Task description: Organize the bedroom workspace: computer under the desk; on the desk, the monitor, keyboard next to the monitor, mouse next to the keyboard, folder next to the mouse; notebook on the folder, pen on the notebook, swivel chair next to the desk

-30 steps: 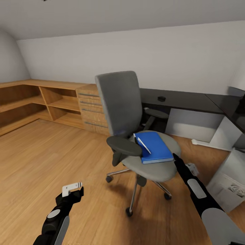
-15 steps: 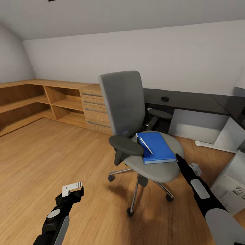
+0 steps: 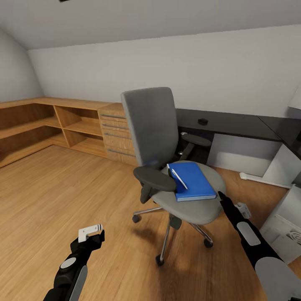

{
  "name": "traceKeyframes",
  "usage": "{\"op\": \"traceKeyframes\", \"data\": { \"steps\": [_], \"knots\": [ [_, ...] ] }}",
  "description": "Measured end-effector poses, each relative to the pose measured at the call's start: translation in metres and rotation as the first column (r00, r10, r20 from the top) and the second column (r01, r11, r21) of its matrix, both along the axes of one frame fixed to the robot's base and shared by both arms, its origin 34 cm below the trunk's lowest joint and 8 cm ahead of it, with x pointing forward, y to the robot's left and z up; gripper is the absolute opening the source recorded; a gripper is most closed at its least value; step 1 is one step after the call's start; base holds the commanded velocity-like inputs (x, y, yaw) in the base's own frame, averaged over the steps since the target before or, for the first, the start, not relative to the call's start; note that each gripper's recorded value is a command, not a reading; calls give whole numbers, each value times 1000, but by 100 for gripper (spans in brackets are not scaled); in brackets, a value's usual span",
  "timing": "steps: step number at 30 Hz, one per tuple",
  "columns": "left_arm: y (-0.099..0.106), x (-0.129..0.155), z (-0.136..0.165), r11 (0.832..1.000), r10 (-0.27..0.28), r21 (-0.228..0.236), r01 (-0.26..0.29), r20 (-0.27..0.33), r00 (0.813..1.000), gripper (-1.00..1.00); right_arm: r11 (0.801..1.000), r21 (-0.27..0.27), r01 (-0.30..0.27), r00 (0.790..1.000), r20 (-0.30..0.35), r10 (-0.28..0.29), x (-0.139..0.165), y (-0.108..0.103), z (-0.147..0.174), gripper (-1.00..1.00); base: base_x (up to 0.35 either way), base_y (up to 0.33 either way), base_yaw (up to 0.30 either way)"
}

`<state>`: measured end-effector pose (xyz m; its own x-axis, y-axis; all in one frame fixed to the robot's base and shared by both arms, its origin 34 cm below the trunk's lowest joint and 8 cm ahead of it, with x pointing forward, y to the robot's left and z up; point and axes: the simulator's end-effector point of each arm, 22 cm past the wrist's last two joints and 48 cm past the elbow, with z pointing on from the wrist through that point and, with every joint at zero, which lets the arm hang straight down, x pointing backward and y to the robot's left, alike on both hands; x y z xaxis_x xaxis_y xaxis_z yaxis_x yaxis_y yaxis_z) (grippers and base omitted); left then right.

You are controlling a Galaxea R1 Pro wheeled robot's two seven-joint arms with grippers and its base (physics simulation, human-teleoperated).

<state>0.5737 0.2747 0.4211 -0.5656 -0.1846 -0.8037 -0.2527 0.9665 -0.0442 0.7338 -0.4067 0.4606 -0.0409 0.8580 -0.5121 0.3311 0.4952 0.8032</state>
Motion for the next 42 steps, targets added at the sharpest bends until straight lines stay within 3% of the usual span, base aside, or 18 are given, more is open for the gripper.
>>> {"op": "traceKeyframes", "data": {
  "steps": [14,25,33,42],
  "knots": [
    [0,0,0,1000,0,0,0,1,1000,100,1000,-3,2,1000,1,-2,0,-3,1,100,0,0,0],
    [-1,0,0,1000,0,0,0,1,1000,100,1000,-21,16,1000,1,-16,-3,-21,4,100,16,0,0],
    [-1,0,0,1000,0,0,0,1,1000,100,998,-40,53,999,5,-52,-8,-52,11,100,125,0,0],
    [-1,0,0,1000,-1,-1,1,1,1000,100,997,-39,67,998,7,-67,-10,-60,12,100,149,0,0]
  ]
}}
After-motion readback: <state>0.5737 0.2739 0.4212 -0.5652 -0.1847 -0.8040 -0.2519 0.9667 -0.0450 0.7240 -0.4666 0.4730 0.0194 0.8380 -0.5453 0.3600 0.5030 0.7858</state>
